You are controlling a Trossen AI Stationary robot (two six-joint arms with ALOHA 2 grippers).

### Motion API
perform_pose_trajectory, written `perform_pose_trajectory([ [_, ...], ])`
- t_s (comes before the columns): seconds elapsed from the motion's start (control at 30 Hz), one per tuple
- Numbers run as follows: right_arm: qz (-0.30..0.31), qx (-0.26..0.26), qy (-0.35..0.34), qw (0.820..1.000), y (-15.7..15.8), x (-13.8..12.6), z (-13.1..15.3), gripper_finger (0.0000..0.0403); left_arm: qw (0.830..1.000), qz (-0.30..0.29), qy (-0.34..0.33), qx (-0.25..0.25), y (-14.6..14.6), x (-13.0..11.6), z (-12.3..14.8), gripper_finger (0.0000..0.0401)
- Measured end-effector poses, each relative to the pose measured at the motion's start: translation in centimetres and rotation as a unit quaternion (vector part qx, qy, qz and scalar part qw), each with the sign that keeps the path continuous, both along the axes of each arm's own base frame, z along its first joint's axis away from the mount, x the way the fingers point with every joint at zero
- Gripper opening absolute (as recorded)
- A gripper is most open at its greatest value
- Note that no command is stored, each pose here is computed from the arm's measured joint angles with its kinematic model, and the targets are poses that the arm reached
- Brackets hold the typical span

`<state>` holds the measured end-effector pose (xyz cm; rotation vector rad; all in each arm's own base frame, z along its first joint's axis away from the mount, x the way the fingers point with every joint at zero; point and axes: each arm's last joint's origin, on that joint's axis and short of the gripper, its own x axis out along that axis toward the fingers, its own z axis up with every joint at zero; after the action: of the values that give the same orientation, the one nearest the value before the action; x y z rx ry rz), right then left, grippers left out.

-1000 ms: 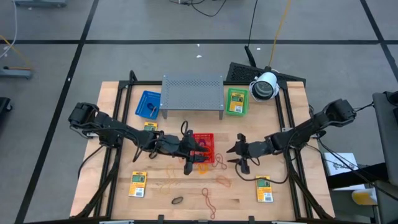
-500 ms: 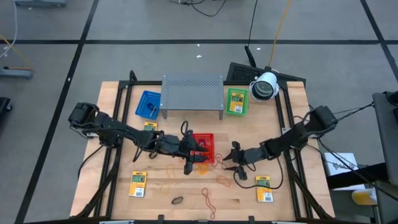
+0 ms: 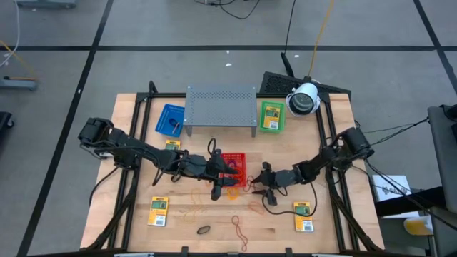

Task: Pick & Place Office Desk Supplies
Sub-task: Put the top right red rubber band into the blue basket

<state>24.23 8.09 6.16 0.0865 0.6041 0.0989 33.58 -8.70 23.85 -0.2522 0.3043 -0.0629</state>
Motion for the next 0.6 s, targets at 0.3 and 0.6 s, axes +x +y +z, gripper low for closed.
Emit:
perform_pose_trajectory([
  [0.3,-0.029,-0.013,0.034,0.999,-0.7,-0.3,-1.0,0.0084,1.000,0.000,0.000,-0.001,0.0,0.0,0.0,0.0147],
  [0.6,-0.046,-0.005,0.044,0.998,-1.1,-0.8,-0.7,0.0003,1.000,0.001,0.000,-0.003,0.0,0.0,0.0,0.0148],
])
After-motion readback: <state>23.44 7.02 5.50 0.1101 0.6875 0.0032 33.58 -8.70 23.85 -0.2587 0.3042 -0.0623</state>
